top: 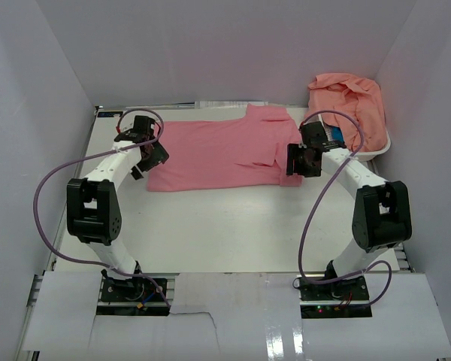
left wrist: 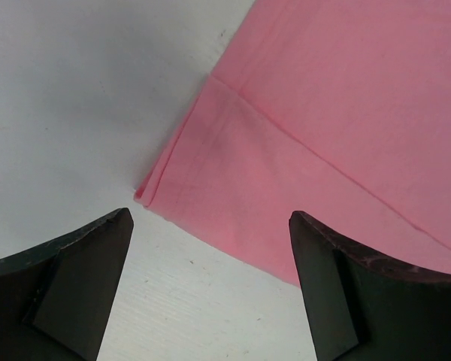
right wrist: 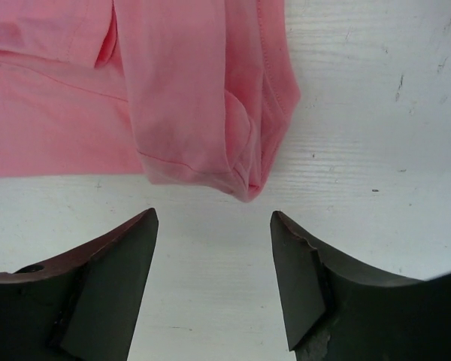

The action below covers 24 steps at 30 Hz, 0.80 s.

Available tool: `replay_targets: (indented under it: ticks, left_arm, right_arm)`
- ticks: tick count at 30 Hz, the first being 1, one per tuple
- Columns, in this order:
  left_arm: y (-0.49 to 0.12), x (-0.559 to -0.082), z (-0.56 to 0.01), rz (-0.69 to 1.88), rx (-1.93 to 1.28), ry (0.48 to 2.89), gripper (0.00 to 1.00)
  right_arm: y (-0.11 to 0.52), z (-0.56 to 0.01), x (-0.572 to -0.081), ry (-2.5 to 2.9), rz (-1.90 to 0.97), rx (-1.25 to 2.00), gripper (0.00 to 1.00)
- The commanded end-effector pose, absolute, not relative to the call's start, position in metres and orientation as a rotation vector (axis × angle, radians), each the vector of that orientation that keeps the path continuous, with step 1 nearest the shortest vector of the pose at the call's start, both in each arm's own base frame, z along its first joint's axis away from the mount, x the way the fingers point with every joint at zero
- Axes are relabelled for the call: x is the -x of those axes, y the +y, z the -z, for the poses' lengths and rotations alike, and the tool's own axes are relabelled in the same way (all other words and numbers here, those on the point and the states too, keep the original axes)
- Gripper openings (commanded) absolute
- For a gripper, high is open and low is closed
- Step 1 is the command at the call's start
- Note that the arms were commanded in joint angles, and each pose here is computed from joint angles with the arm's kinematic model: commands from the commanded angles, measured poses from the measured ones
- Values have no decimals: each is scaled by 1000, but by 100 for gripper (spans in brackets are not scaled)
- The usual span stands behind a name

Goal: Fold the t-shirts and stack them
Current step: Fold the flattened tshirt in 1/3 of the way

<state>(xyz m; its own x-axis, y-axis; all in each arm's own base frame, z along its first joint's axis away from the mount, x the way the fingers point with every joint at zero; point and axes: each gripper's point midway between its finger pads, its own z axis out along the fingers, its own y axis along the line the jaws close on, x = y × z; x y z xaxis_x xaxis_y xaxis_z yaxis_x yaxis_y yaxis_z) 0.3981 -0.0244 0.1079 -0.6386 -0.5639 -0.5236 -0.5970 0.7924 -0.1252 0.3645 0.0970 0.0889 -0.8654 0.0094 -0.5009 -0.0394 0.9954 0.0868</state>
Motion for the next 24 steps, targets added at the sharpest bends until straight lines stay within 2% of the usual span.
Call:
replay_targets:
  ticks: [1, 14, 15, 16, 18, 19, 24]
  left_arm:
    - [-35, -400, -94, -36, 846, 2458, 96]
    - [-47, -415, -49, -58, 927, 2500, 94]
    - [-48, -415, -47, -60, 929, 2501, 94]
    - [-47, -414, -43, -71, 935, 2508, 94]
    - [-46, -414, -39, -84, 944, 2509, 94]
    - [-46, -414, -34, -91, 950, 2517, 94]
    - [-44, -413, -19, -126, 975, 2530, 93]
  right_arm:
    - [104, -90, -379, 2556, -170, 20, 67]
    - [106, -53, -383, 2616, -154, 32, 51]
    - [105, -51, -383, 2620, -149, 31, 47]
    - [104, -48, -383, 2628, -145, 29, 30]
    - [102, -45, -380, 2645, -130, 25, 17]
    - [101, -44, -379, 2651, -122, 23, 8]
    - [92, -49, -371, 2658, -67, 15, 8]
